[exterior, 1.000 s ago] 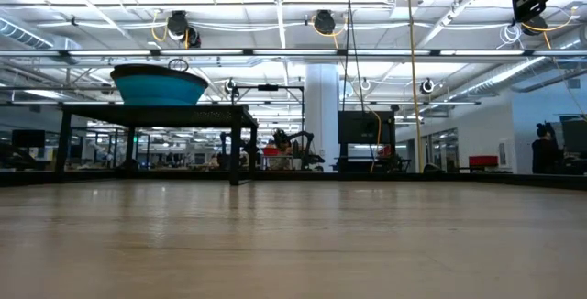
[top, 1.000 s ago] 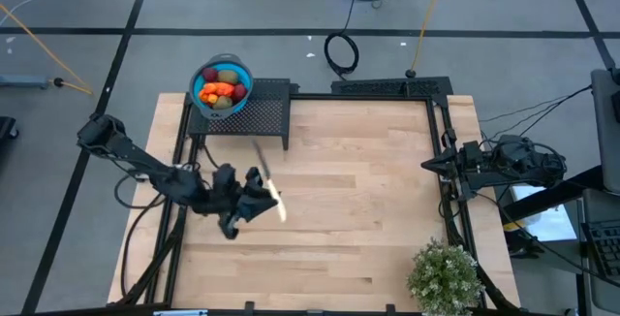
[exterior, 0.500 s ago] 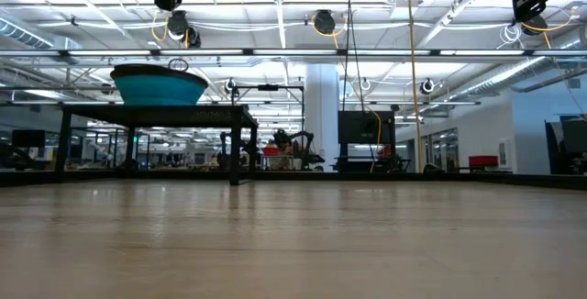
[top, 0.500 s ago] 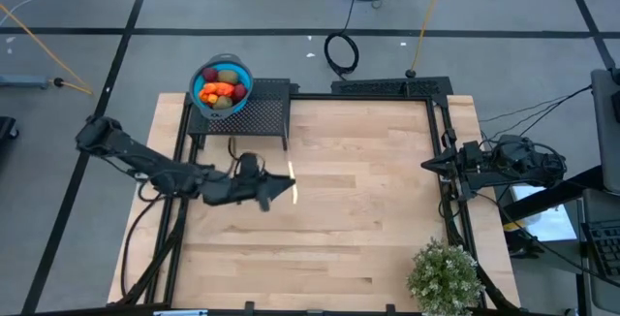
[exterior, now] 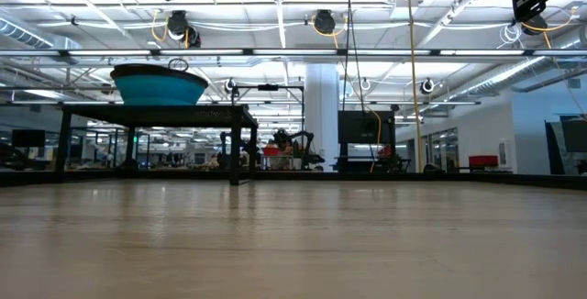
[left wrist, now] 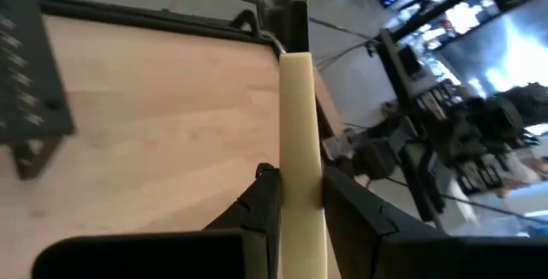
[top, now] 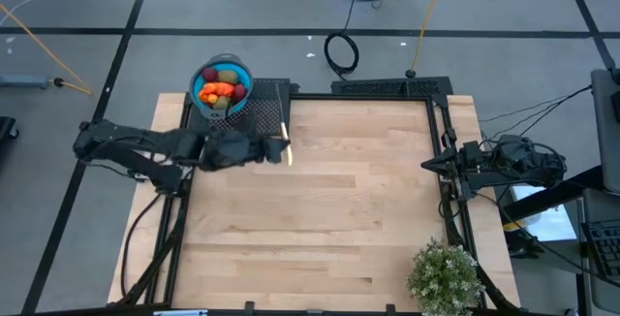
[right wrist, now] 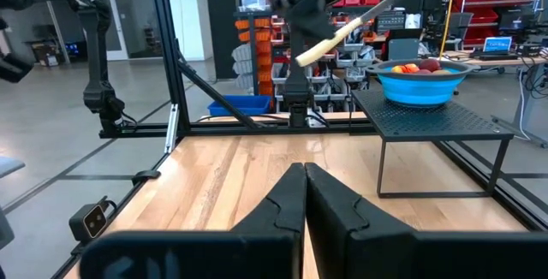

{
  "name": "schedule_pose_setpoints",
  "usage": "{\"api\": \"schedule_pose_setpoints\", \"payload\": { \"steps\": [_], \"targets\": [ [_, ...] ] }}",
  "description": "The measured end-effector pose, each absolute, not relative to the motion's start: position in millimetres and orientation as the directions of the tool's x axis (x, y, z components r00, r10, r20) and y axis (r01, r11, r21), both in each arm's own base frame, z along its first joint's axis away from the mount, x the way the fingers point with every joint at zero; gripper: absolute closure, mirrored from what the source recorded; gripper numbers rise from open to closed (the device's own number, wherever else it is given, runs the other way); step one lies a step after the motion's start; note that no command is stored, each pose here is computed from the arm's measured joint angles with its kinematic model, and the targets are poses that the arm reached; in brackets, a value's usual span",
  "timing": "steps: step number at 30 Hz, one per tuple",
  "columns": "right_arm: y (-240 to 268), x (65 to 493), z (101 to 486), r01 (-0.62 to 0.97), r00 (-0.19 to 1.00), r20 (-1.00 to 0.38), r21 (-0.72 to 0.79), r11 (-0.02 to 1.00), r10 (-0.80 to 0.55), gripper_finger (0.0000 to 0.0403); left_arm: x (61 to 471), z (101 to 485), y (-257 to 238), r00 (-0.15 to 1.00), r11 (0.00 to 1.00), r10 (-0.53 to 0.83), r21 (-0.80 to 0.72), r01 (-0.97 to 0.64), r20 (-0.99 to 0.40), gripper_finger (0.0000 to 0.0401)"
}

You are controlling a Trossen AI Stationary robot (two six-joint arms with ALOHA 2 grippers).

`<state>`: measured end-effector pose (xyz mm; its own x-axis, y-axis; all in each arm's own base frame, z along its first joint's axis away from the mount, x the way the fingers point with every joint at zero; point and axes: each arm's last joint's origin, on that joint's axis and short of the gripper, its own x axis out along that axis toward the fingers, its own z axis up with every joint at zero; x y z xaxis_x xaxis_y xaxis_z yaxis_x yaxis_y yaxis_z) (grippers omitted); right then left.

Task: Pick & Place Fruit
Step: Put the yellow table knife on the shelf

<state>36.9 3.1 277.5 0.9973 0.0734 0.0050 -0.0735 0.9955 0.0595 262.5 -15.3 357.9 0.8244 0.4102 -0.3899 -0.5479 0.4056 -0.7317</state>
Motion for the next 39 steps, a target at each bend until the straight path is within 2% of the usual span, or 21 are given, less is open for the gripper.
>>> {"api": "schedule_pose_setpoints", "payload": {
  "steps": [8,14,20,26,32,39],
  "targets": [
    [3.1,36.9,277.5,-0.074,0.997,0.005,0.06,0.996,0.073,0.0403,266.7,375.0,21.3,0.765,0.353,0.428,-0.689,-0.632,-0.482,0.0329],
    [3.1,36.8,278.0,-0.074,0.997,0.009,0.063,0.995,0.073,0.0403,278.6,373.6,47.3,0.655,0.279,0.411,-0.597,-0.752,-0.634,0.0329],
    [3.1,36.8,277.8,-0.074,0.997,0.008,0.064,0.995,0.074,0.0403,289.0,374.1,73.6,0.576,0.209,0.394,-0.541,-0.815,-0.716,0.0329],
    [3.2,36.8,277.3,-0.075,0.997,0.003,0.064,0.995,0.075,0.0403,294.2,365.1,102.8,0.462,0.124,0.355,-0.449,-0.885,-0.813,0.0329],
    [3.2,36.8,277.1,-0.076,0.997,0.0,0.063,0.995,0.076,0.0403,305.6,354.0,133.9,0.408,0.101,0.294,-0.396,-0.913,-0.865,0.0329],
    [3.2,36.8,276.4,-0.076,0.997,-0.007,0.066,0.995,0.076,0.0403,304.8,337.3,158.1,0.287,0.045,0.22,-0.284,-0.958,-0.933,0.0329]
  ]
}}
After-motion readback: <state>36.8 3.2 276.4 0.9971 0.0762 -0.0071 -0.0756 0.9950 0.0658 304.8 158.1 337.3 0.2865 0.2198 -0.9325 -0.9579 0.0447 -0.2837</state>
